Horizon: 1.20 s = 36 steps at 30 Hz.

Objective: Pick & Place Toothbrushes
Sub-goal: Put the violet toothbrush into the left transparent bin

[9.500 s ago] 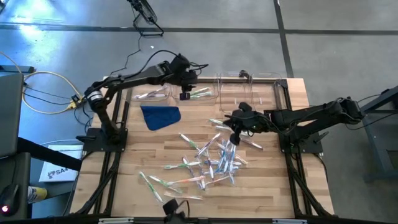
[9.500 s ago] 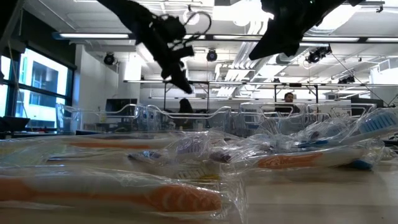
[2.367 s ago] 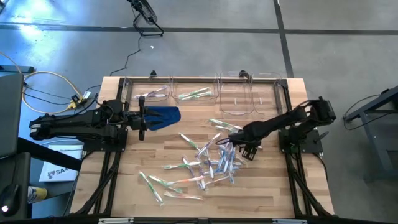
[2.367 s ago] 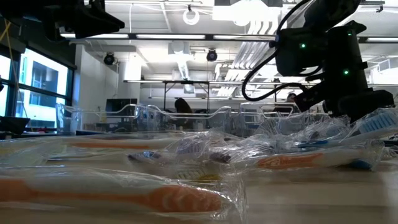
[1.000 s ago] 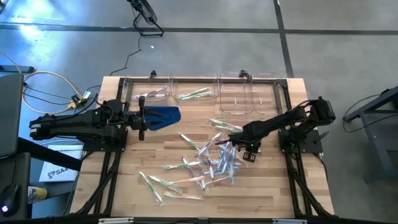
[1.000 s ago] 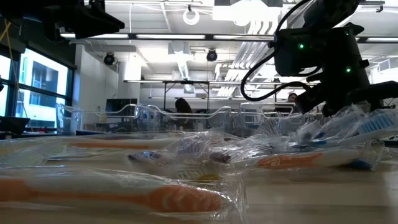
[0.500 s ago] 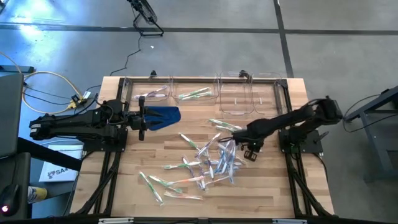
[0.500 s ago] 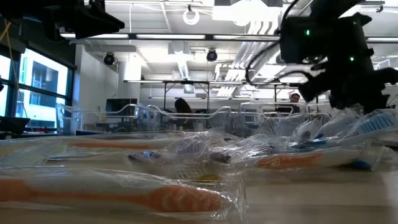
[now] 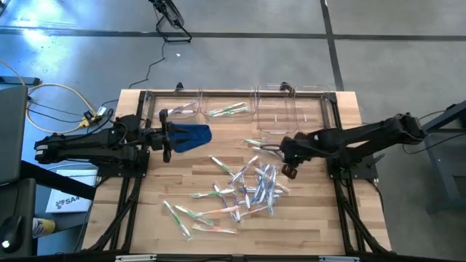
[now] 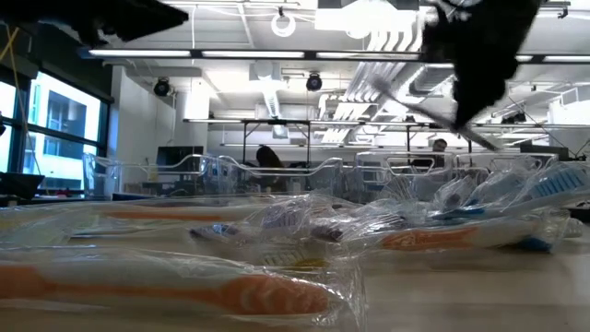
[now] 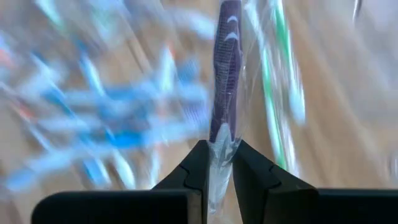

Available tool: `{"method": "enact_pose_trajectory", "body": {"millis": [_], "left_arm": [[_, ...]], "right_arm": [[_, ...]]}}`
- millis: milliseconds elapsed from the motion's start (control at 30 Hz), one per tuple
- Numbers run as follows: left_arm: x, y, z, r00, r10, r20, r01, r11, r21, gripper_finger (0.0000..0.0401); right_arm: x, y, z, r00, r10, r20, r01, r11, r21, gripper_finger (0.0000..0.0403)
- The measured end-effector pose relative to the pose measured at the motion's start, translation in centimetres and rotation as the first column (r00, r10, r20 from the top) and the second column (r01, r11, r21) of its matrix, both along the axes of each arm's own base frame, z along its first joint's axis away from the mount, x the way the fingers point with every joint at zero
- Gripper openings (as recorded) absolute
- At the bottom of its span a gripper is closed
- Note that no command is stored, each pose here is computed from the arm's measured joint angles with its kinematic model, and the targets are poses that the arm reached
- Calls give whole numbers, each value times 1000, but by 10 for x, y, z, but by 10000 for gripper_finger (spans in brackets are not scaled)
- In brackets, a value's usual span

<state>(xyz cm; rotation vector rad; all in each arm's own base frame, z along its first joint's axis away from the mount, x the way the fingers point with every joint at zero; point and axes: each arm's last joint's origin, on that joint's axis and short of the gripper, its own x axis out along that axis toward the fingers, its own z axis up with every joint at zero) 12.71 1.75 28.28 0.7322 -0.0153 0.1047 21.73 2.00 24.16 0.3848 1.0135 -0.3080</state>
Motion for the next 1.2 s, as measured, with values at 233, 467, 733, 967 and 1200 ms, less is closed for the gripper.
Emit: {"method": "enact_pose_trajectory", "body": {"millis": [233, 467, 733, 967, 1200], "left_arm": [[-1, 3, 7, 989, 111, 94, -88, 972, -220, 120], [12, 6, -3, 993, 112, 25, -94, 920, -380, 129], [42, 10, -3, 990, 99, 105, -37, 880, -474, 221], [73, 11, 3, 985, -6, 170, 78, 905, -419, 227], [116, 18, 8, 995, 3, 96, 36, 914, -403, 210]], "right_arm": [[20, 0, 34, 914, 150, 377, -93, 982, -166, 40], [39, -2, 38, 873, 223, 435, -43, 922, -386, 40], [62, -2, 32, 837, 267, 478, -9, 879, -477, 40], [76, -11, 21, 842, 241, 483, 21, 880, -475, 40], [79, -18, 18, 845, 222, 486, 40, 880, -473, 40]]}}
